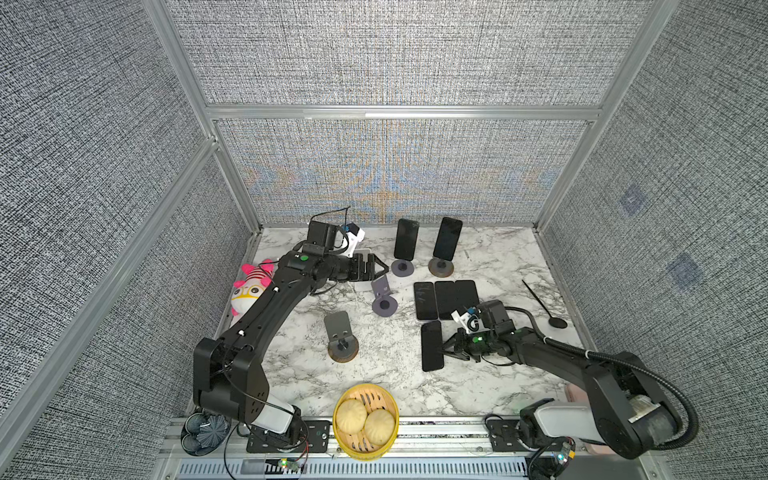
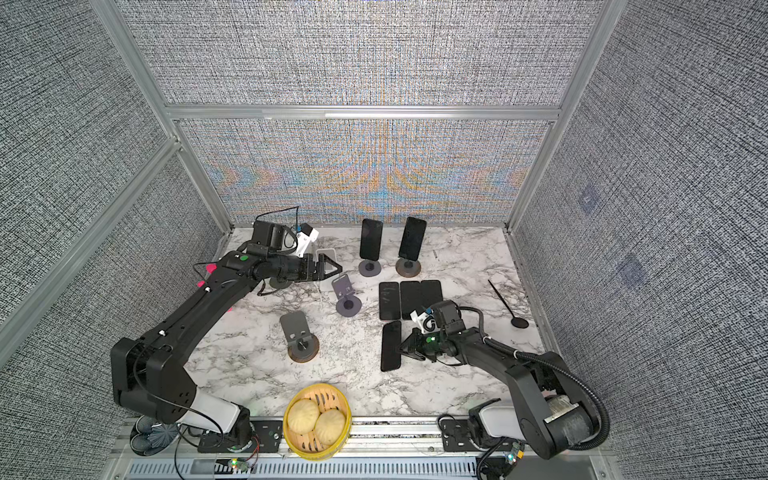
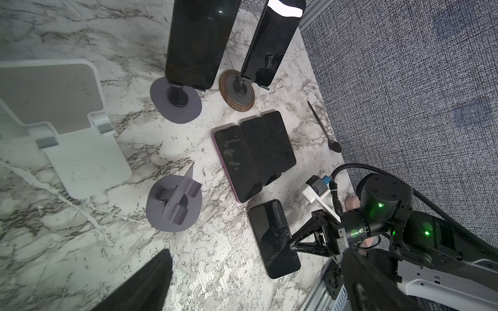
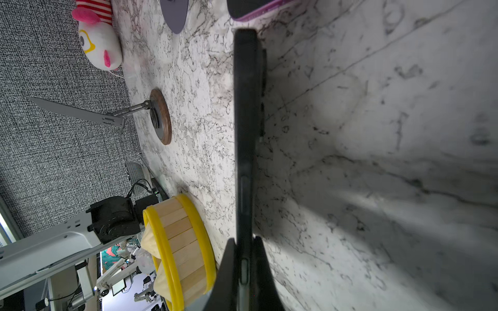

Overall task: Remove the phone from the phone stand
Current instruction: 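Lower the black phone flat below the row of phones and open the right gripper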

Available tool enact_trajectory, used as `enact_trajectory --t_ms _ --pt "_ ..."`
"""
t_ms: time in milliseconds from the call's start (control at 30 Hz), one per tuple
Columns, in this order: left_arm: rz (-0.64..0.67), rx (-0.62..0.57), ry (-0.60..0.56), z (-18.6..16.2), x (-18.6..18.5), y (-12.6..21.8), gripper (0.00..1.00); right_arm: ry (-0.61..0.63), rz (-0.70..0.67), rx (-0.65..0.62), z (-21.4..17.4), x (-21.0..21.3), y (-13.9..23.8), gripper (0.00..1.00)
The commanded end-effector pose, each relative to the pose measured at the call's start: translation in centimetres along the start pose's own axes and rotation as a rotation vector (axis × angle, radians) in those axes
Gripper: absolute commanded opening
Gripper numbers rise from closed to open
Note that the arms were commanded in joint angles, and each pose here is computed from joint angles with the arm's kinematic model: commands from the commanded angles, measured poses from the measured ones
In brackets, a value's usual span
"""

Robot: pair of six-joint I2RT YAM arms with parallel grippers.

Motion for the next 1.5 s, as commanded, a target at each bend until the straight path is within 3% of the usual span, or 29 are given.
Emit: enact_trajectory --t_ms 0,533,1467 --pt "0.009 -0.003 -0.004 0.1 0.2 -0.1 0.98 0.02 0.016 0.0 0.2 0.2 0.0 0.0" --pt "0.009 0.001 -0.004 0.0 0.2 -0.1 0.99 0.017 -0.024 0.025 0.3 -0.8 -0.5 0.14" --pt "0.011 -0.001 -0.007 0.0 0.2 0.0 0.99 0.014 -0.083 0.033 0.7 -1.7 -0.9 0.26"
Point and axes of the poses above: each gripper's point midway between its finger pads, its own y axis back along the fingers, its own x axis along the line the jaws close on, z = x × y, the point moved 4 cm from there along y, back along the fingers, and after that the axes turned 6 degrees about y, right-handed, at the moved point
